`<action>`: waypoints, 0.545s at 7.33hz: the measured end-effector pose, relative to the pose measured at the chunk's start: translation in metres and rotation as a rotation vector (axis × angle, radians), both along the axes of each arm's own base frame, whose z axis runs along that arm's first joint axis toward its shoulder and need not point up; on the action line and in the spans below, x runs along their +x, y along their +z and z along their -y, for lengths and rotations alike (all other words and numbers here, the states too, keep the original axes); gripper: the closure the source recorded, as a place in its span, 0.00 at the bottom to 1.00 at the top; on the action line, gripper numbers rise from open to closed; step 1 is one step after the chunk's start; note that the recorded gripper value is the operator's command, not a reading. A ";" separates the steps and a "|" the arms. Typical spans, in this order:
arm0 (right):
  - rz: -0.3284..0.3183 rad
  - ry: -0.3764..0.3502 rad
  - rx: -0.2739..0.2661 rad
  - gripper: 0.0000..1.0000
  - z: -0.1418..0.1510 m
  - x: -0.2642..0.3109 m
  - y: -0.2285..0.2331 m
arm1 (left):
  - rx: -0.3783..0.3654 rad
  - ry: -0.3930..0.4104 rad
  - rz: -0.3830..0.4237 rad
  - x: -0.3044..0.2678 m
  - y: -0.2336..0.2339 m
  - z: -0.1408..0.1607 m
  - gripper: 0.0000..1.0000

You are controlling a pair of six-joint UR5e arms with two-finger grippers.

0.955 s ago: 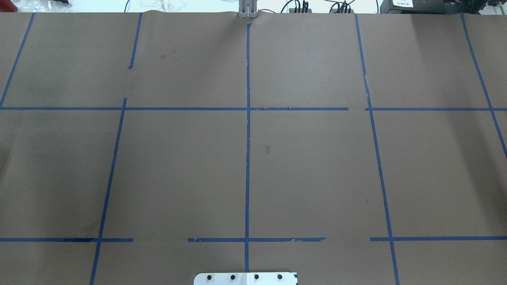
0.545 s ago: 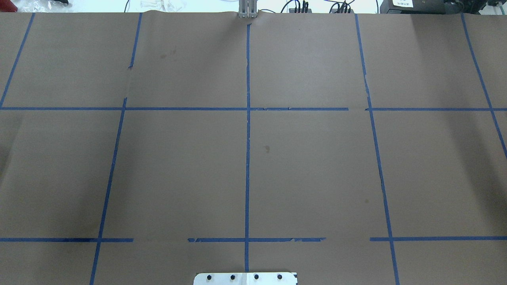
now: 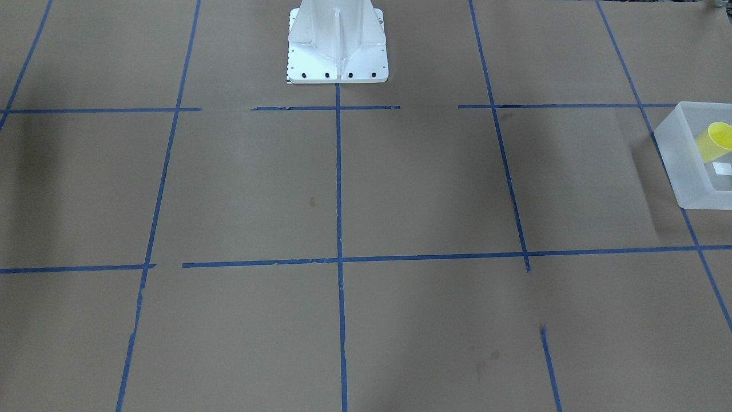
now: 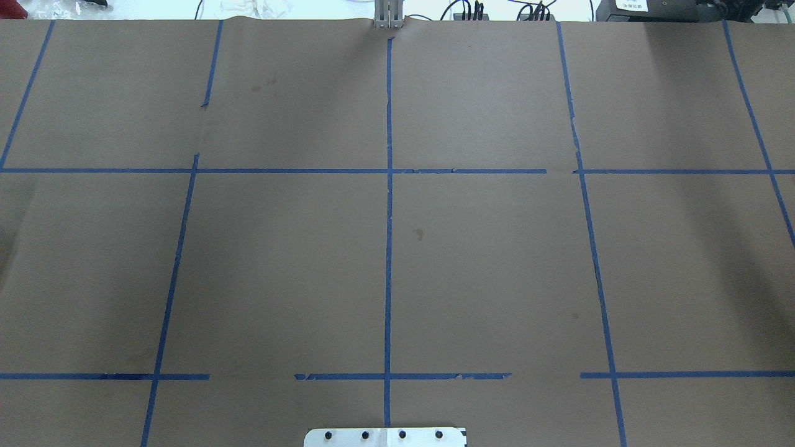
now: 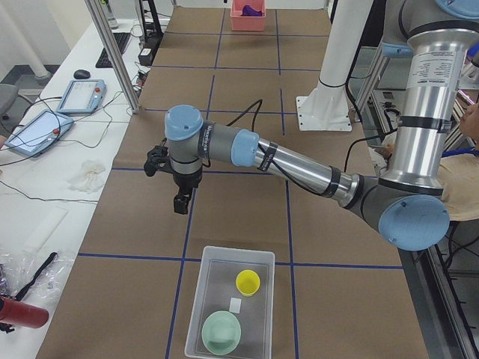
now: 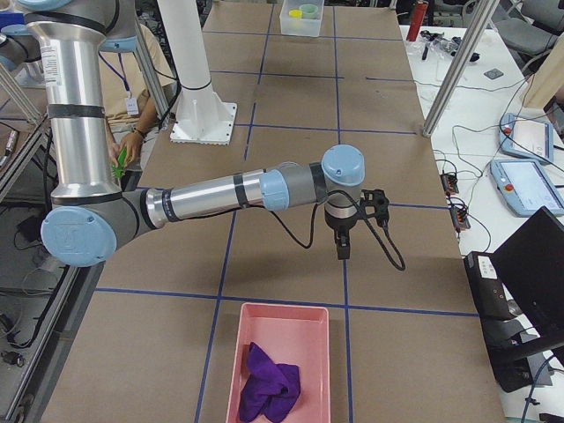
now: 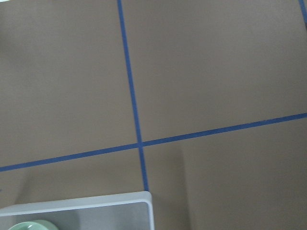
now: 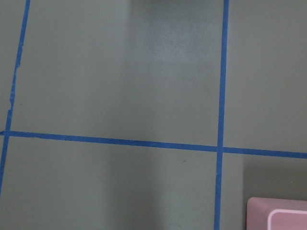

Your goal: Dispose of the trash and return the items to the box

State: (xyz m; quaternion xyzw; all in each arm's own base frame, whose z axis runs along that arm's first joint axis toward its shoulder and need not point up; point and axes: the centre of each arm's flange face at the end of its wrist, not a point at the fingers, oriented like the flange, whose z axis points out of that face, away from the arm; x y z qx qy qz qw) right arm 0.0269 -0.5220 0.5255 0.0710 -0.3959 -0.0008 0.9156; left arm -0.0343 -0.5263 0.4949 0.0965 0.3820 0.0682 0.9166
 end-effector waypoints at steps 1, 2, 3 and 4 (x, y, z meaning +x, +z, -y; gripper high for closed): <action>0.000 -0.008 -0.003 0.00 0.001 -0.007 0.000 | 0.003 0.015 -0.013 0.029 0.007 -0.003 0.00; -0.002 -0.017 -0.006 0.00 0.002 -0.012 0.001 | 0.038 0.035 -0.018 0.041 0.029 -0.017 0.00; -0.006 -0.026 -0.009 0.00 0.002 -0.015 0.005 | 0.086 0.059 -0.016 0.043 0.061 -0.034 0.00; -0.009 -0.032 -0.017 0.00 0.003 -0.016 0.011 | 0.110 0.058 0.001 0.037 0.083 -0.042 0.00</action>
